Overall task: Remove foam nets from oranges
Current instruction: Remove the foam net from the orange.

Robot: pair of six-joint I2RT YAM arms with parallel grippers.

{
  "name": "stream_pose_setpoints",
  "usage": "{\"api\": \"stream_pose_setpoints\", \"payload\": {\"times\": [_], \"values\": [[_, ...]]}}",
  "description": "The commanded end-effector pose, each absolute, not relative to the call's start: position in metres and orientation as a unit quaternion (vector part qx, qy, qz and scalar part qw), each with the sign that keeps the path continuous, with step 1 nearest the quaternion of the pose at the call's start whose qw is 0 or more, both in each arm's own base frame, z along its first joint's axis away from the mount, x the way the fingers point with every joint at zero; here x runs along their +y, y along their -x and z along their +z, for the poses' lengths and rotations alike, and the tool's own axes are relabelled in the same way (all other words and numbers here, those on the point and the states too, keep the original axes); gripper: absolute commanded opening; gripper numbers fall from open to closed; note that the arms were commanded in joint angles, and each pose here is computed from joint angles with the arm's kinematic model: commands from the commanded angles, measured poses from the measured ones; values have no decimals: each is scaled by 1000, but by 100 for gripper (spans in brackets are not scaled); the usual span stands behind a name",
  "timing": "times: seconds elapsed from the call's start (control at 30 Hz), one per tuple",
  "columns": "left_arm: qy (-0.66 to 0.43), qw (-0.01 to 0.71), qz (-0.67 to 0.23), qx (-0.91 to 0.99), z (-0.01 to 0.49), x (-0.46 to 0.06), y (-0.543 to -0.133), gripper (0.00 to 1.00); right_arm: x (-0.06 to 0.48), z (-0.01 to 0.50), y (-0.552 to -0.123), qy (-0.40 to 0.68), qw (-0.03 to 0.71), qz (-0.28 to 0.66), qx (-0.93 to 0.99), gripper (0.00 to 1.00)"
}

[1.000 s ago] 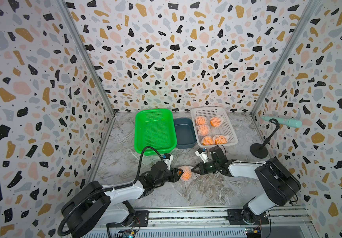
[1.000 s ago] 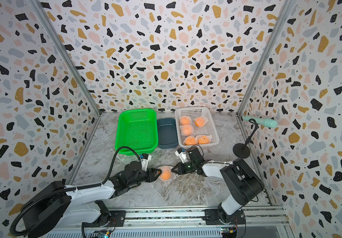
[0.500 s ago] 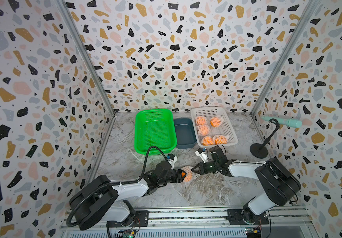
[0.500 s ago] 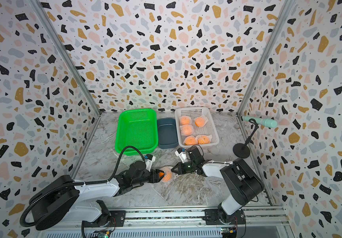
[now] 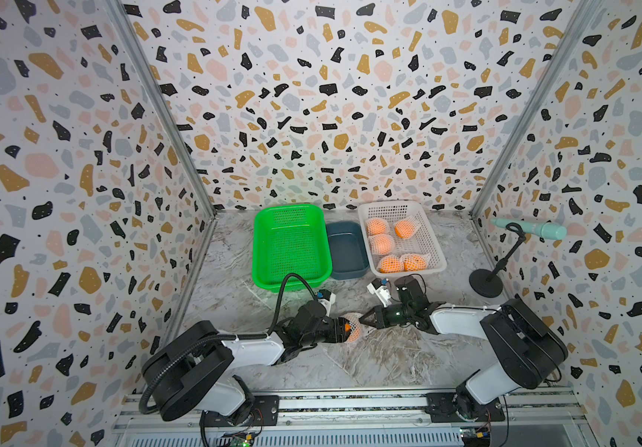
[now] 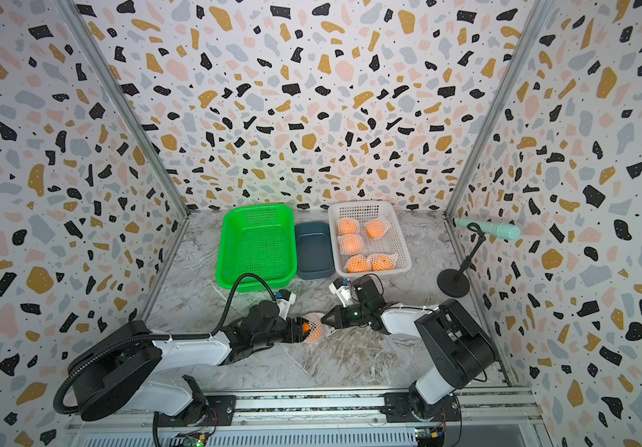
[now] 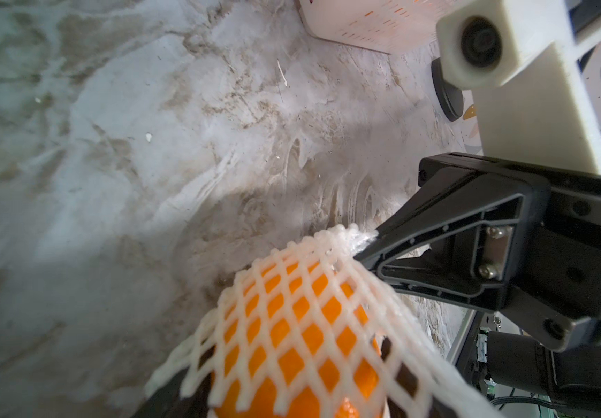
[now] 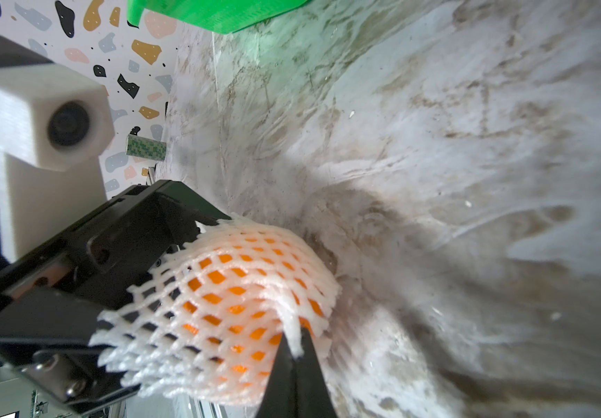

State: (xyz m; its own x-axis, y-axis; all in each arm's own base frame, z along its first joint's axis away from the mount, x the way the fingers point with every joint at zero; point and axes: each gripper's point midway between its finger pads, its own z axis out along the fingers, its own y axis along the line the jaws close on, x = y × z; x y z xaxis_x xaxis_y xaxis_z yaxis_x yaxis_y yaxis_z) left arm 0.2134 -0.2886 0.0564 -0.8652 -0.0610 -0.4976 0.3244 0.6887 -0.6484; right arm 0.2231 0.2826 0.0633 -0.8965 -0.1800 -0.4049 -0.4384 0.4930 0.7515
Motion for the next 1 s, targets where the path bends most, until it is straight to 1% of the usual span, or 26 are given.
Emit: {"api": "stream_pose_setpoints", "payload": {"times": [0.0, 0.1, 0.4, 0.77, 0.97], "values": [[-71, 252, -378, 888, 55, -290, -217, 70, 285, 79, -223, 191, 154, 484, 840, 0], [-71, 251, -381, 887, 55, -292, -218, 65, 285, 80, -223, 193, 155, 483, 840, 0], [-79, 256, -396, 878, 65, -298, -219, 57, 282, 77, -222, 191, 154, 475, 845, 0], [-87, 276, -409, 865, 88, -298, -220, 57, 267, 67, -229, 165, 158, 452, 862, 0], [-89, 283, -398, 868, 92, -295, -221, 58, 264, 67, -231, 160, 163, 450, 863, 0]]}}
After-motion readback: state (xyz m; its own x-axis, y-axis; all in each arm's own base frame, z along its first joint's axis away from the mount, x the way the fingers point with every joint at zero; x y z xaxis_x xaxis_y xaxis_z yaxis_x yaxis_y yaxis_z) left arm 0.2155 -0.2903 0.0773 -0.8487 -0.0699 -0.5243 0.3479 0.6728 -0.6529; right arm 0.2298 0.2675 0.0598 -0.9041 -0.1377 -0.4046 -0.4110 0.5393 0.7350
